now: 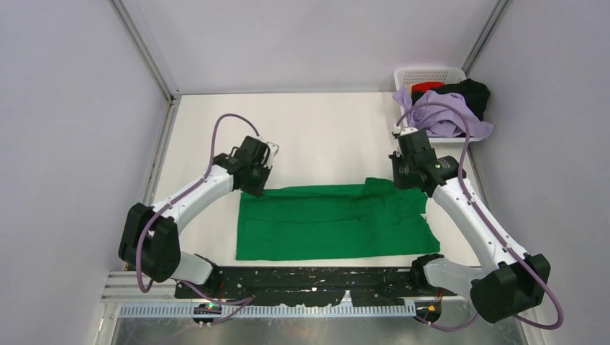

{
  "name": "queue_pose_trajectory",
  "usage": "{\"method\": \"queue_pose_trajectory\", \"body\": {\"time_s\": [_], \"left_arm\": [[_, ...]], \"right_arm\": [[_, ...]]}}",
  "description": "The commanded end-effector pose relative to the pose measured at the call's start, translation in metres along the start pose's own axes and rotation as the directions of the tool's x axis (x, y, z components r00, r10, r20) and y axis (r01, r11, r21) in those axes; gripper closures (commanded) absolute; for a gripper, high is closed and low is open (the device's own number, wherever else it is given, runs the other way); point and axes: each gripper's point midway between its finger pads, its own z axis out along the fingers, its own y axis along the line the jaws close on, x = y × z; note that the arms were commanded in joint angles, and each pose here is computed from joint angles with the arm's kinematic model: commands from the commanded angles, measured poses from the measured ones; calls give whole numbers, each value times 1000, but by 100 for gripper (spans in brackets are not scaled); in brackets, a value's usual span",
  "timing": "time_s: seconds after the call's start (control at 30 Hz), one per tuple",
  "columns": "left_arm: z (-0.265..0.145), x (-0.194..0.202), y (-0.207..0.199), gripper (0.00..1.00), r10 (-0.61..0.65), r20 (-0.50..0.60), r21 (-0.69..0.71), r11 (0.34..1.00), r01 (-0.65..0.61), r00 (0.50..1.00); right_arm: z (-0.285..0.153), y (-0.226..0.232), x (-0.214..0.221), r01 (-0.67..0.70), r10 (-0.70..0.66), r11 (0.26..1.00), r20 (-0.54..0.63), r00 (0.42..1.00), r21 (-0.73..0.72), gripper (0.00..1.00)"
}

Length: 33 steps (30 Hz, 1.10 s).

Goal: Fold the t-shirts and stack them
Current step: Fold the other side of the tshirt into a rectangle

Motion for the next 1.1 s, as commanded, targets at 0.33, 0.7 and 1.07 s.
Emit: {"method": "queue_pose_trajectory", "body": {"time_s": [0.33, 0.7, 1.07], "left_arm": [[1, 24, -9, 100, -63, 36, -75, 995, 66, 997], [-3, 51, -11, 74, -94, -11, -171, 981, 91, 996], [-62, 62, -16, 0, -193, 60, -173, 964, 201, 979]], "right_arm": [[-28, 9, 46, -10, 16, 999, -125, 992, 50, 95], [-14, 24, 100, -35, 40, 999, -278, 960, 24, 88], [-59, 32, 139, -4, -21, 997, -343, 939, -71, 3]]}}
